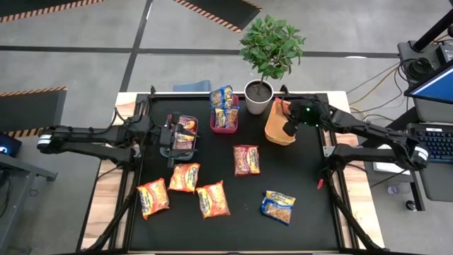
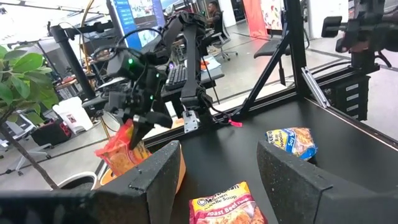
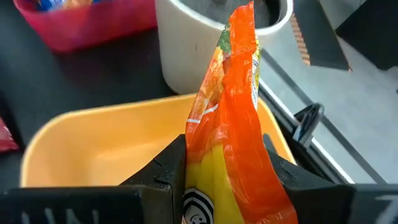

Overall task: Sort Maruchan noodles
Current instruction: Put the orange noodle pack into the yellow bin

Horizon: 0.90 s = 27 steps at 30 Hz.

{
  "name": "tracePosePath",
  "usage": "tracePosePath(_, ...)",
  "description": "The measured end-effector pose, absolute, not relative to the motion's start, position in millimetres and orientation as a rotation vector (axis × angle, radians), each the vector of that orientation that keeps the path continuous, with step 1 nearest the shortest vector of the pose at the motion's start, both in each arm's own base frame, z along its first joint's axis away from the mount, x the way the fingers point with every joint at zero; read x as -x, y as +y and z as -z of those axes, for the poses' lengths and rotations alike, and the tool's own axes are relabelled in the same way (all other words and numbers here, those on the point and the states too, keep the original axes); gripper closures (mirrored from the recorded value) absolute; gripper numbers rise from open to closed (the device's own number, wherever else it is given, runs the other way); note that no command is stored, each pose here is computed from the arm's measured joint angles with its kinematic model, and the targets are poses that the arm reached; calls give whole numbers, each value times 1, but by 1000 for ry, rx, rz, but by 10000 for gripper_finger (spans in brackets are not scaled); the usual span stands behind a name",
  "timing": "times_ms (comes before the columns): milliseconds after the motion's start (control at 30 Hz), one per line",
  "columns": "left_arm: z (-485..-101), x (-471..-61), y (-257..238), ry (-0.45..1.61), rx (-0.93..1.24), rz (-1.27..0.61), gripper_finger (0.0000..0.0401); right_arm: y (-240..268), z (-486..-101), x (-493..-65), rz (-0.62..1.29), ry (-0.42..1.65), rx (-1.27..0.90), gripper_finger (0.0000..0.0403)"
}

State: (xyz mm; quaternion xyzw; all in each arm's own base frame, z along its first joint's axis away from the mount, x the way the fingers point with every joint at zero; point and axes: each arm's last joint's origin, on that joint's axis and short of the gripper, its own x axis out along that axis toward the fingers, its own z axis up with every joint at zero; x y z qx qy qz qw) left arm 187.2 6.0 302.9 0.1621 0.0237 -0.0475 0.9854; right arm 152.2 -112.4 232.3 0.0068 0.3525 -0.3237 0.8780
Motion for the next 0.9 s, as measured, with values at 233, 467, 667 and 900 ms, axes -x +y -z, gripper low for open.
tracePosePath(233,-303,-187,6,47,-326,95,205,-123,-213,-166,666,805,-15,293)
tracePosePath(467,-303,-187,6,45,-326,95,205,-133,-204,-171,684,832,-21,285)
tracePosePath(667,-303,-187,6,45,-326,95,205,-138,-197,-171,692,871,-22,277)
tracePosePath(900,-303,-187,6,46,-326,95,205,-139,-197,-170,746,869,-25,265)
